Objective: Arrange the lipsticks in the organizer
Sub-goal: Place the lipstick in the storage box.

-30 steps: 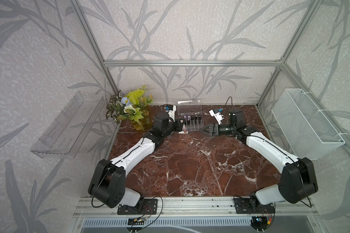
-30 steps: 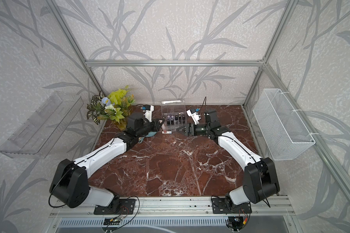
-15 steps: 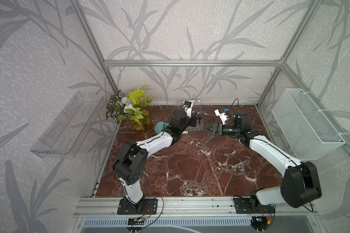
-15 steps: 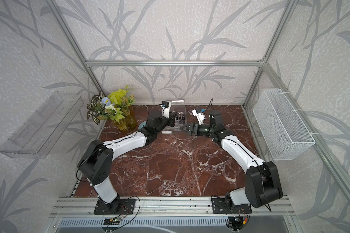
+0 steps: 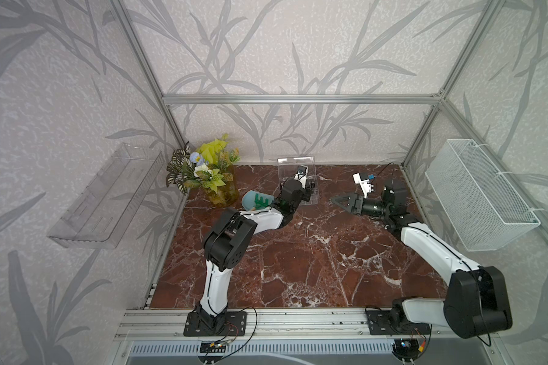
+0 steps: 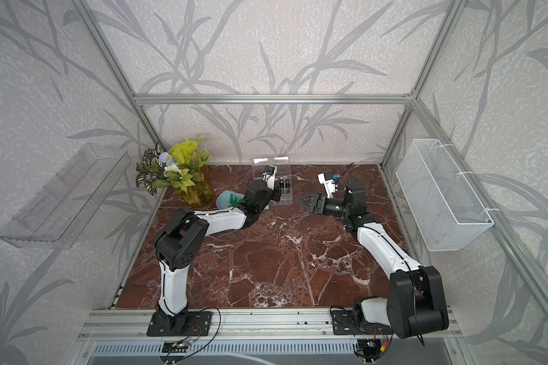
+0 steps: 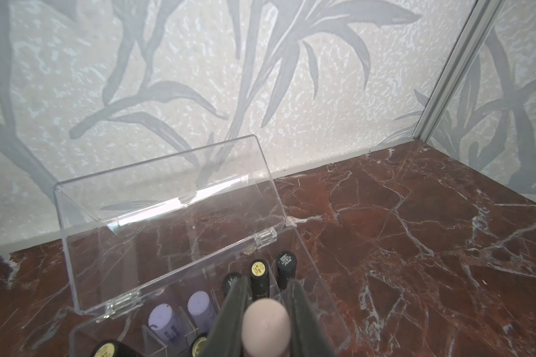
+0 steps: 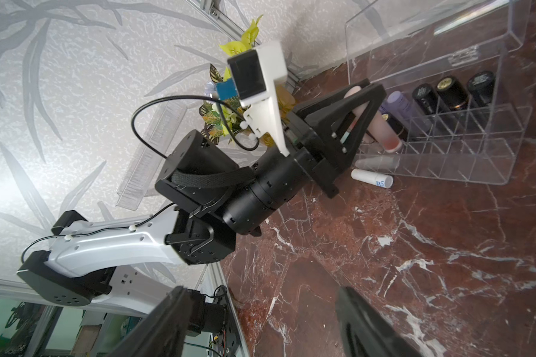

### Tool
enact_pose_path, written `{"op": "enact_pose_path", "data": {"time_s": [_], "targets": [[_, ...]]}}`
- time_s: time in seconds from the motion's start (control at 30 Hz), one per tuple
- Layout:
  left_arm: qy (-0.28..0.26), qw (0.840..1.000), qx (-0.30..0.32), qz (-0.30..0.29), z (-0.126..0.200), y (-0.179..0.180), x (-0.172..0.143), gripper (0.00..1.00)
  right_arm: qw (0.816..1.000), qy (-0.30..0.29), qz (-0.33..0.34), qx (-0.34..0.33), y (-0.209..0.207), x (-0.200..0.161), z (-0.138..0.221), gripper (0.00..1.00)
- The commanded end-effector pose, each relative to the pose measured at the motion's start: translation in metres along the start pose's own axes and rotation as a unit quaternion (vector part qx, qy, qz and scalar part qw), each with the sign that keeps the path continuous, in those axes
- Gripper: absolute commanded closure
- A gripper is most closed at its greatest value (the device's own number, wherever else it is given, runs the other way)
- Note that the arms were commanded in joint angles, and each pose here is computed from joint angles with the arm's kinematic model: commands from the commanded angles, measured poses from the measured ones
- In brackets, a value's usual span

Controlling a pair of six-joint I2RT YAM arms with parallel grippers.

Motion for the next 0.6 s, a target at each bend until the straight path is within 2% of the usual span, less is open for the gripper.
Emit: {"op": "enact_pose_path", "data": {"time_s": [0.0,0.13,0.33,0.57], "targets": [[-0.034,0.999,0.03,-0.006,-0.012,0.006,0.024,0.87,1.0,0.004,0.012,0.02,0.009,-0.003,0.005,0.22],[-0.026,0.999,0.037,-0.001,-0.025,0.009,0.017,0.87,1.0,0.006,0.008,0.027,0.004,-0.004,0.003,0.22],[-0.006,0.999,0.034,0.036,-0.038,0.023,-0.004,0.87,0.999,0.009,-0.003,0.037,-0.002,-0.003,-0.002,0.22],[0.012,0.999,0.027,0.039,-0.051,0.025,-0.017,0.87,0.999,0.011,-0.006,0.04,-0.002,-0.003,-0.002,0.22]]}}
Point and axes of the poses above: each gripper's point midway between its finger pads, its own z axis back along the fingers, its own y axis along the line the jaws close on, x = y × z, the point moved 2 cm from there along z, back along the fingers, and after that the axes turned 11 degrees about -z, right-handed, at the moved point
